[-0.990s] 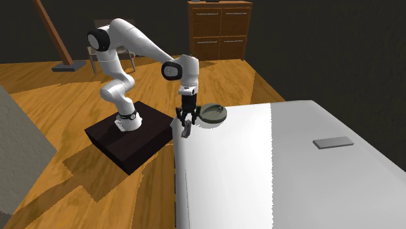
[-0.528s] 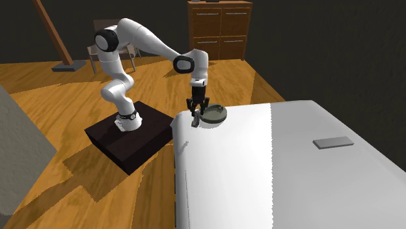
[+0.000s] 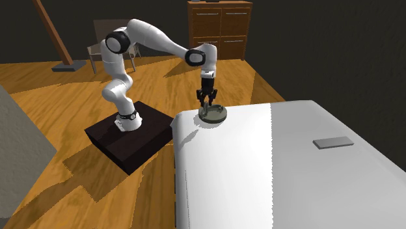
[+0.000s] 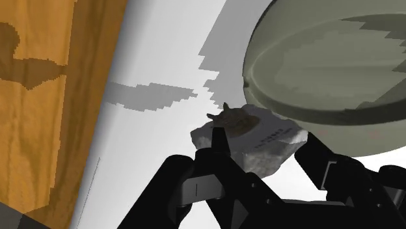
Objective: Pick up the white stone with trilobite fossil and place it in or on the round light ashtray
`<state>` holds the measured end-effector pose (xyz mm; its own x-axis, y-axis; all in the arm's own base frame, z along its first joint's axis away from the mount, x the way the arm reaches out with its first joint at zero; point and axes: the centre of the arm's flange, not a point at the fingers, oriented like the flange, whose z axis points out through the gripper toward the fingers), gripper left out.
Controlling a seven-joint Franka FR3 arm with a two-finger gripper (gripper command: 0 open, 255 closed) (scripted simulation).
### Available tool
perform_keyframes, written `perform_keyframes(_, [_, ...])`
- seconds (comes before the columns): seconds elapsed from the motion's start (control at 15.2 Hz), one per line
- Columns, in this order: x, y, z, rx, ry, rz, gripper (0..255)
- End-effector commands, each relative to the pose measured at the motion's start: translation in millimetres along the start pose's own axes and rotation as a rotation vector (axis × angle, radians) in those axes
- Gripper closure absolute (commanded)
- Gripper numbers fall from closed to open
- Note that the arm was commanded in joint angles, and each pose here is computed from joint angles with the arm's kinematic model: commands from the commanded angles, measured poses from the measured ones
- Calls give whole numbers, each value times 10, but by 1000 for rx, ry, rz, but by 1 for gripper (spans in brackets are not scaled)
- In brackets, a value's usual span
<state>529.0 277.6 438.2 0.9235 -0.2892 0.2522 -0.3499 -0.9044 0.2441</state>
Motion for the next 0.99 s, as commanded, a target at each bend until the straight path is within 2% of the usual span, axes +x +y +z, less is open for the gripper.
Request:
perform_keyframes(0.0, [-111, -234, -85, 0, 0, 1, 255])
perform_keyframes(0.33, [-357, -792, -309, 0, 0, 1, 255])
perform_keyframes(0.92, [-477, -908, 136, 0, 0, 1, 255])
